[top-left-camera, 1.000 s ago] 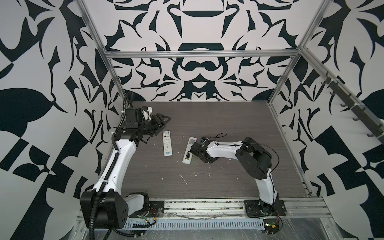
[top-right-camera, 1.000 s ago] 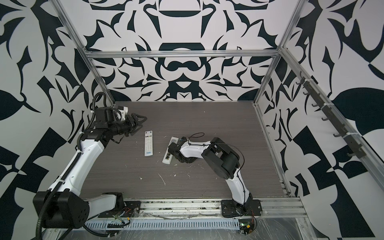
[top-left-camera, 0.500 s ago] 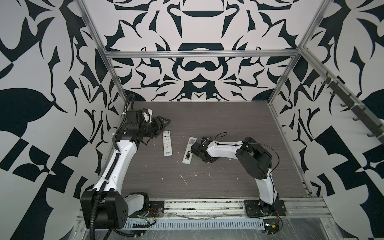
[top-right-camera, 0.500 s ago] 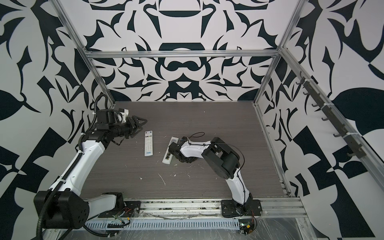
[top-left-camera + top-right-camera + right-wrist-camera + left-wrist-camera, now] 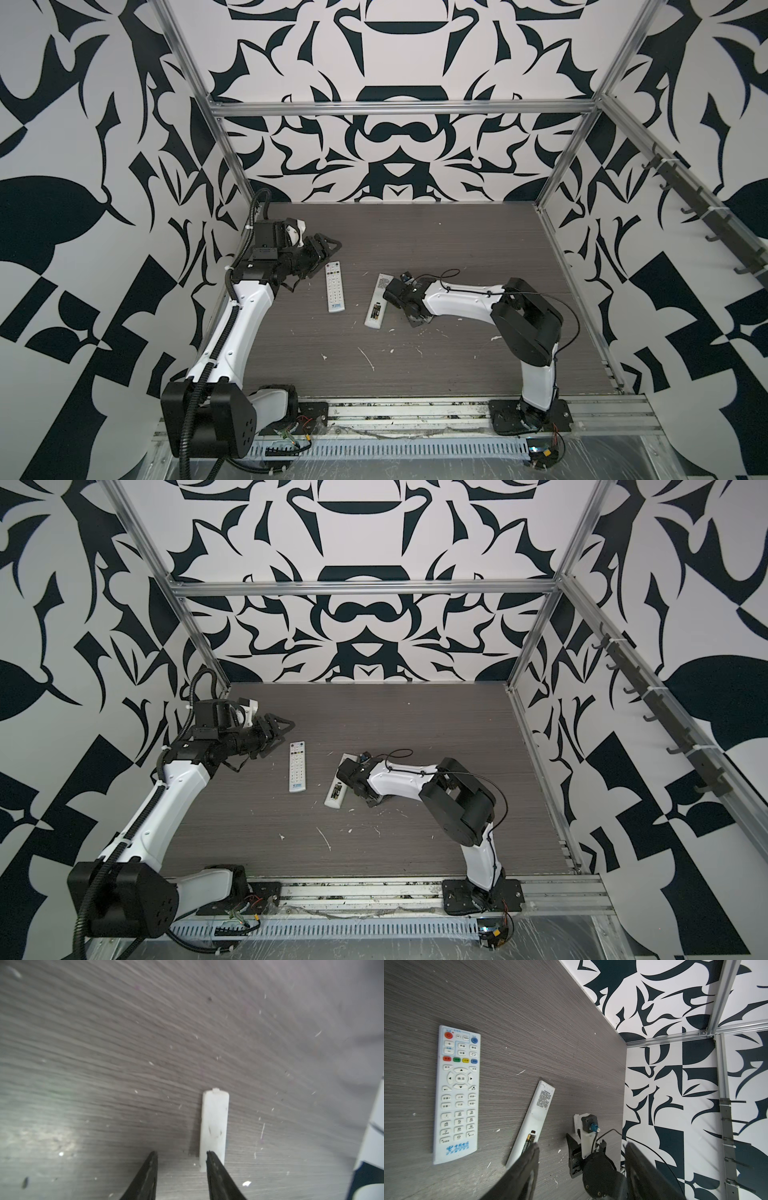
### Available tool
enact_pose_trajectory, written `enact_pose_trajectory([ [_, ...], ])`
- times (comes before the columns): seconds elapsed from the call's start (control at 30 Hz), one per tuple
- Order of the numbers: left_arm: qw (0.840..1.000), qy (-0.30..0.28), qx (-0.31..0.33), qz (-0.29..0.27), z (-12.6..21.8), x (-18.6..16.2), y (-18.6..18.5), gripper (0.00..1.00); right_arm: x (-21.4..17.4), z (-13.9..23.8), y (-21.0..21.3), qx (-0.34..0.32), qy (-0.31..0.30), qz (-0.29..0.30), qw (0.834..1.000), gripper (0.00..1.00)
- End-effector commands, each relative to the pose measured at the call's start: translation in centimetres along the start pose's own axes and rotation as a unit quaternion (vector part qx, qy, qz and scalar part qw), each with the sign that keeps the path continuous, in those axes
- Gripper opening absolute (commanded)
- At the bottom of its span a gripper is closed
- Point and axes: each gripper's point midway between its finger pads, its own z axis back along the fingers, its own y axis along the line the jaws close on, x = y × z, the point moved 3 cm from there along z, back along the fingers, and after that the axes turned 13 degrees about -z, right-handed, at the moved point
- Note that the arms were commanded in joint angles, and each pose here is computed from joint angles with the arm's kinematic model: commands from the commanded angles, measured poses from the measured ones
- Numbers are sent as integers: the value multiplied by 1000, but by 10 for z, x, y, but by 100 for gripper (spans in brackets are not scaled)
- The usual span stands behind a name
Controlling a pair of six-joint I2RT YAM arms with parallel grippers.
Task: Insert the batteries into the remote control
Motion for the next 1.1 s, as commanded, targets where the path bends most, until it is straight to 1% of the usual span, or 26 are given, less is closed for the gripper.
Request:
enact_pose_trajectory([
  [0.0,1000,0,1,-7,2,-1,-1,68,-18,-10,-15,-3,53,-27,998,42],
  [0.2,1000,-5,-3,-10,2,4,-4,68,-13,-19,-31,-26,65,-39,997,42],
  [0.37,1000,-10,-7,-14,1,8,-6,68,-16,-24,-49,-43,83,-52,994,42],
  [0.53,1000,2,-16,-16,-6,8,-6,69,-20,-26,-69,-53,93,-69,992,42],
  [0.67,999,7,-24,-31,-8,7,-13,70,-22,-29,-85,-59,105,-85,989,42],
  [0.7,999,16,-20,-26,-15,6,-8,70,-22,-30,-89,-58,107,-93,988,42],
  [0.8,999,24,-19,-30,-22,4,-11,70,-16,-32,-99,-50,105,-111,987,42],
  [0.9,999,28,-16,-34,-27,2,-14,70,-2,-34,-99,-39,96,-103,989,42],
  [1.07,999,33,-8,-33,-29,-1,-13,70,15,-41,-87,-14,90,-92,992,42],
])
